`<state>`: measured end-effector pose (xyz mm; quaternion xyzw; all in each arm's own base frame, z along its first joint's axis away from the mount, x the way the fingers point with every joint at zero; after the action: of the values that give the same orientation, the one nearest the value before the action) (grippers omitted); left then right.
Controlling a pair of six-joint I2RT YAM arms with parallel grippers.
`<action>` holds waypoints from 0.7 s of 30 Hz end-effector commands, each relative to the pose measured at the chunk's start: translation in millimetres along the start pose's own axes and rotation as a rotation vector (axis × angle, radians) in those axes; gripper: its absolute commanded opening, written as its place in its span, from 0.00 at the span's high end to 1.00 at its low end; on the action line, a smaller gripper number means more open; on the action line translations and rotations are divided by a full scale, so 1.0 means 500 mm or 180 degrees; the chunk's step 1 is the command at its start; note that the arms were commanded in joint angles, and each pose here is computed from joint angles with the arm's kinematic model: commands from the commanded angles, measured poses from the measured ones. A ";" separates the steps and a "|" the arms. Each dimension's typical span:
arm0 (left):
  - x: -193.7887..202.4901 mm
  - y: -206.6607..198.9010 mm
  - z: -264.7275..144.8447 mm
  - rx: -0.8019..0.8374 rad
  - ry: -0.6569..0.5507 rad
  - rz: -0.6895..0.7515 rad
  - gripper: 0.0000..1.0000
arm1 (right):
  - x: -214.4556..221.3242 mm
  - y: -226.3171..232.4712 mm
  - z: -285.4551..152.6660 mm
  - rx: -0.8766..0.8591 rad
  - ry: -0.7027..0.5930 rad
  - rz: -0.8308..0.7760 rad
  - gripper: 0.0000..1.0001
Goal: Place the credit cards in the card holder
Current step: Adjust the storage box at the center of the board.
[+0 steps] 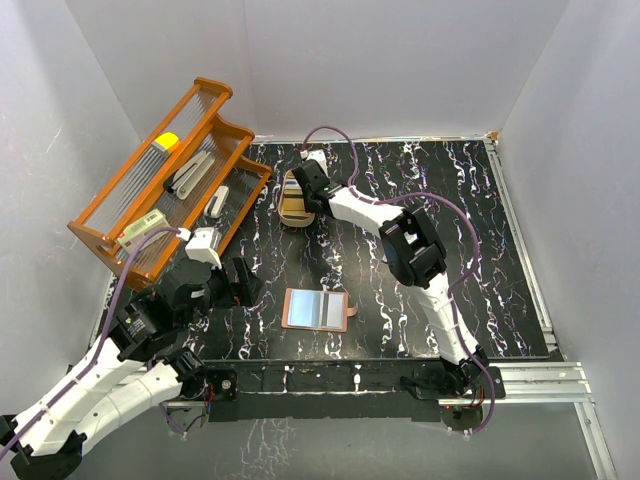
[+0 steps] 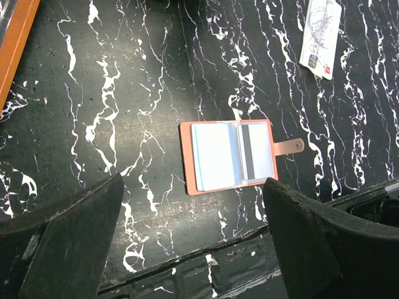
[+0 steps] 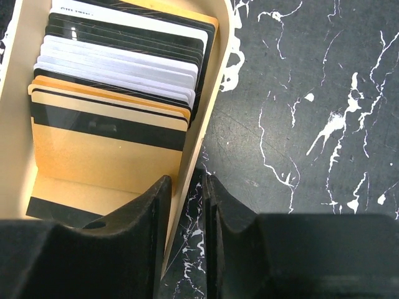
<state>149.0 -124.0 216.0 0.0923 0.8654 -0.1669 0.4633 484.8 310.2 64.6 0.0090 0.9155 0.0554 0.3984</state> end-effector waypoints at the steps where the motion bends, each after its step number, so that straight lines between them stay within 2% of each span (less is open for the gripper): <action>1: 0.006 0.008 0.002 -0.0085 0.0041 -0.0006 0.09 | -0.043 -0.008 -0.025 0.0083 -0.0191 0.0201 0.77; 9: 0.025 -0.006 0.037 -0.0122 0.0256 -0.0164 0.23 | -0.024 -0.055 -0.086 0.0282 -0.0196 0.0441 0.84; 12: 0.039 -0.040 0.076 0.0061 0.0427 -0.0234 0.29 | 0.000 -0.079 -0.108 0.0356 -0.0142 0.0502 0.85; 16: 0.057 -0.083 0.142 0.0237 0.0664 -0.0274 0.45 | 0.041 -0.106 -0.136 0.0441 0.0008 0.0652 0.85; 21: 0.065 -0.110 0.227 0.0159 0.0861 -0.0304 0.53 | 0.116 -0.123 -0.172 0.0365 0.0306 0.0896 0.88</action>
<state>180.9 -190.0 138.5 0.0936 0.9267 -0.1638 0.3251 404.2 249.3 64.4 0.1135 0.9278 0.0277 0.3542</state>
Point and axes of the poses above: each gripper's point midway between its finger pads, its own z axis out along the fingers, its own y axis along the line the jaws close on, x = y × z, the point moved 3 cm from there along -z, back along the fingers, and after that the axes turned 11 degrees about z, right-handed, at the moved point
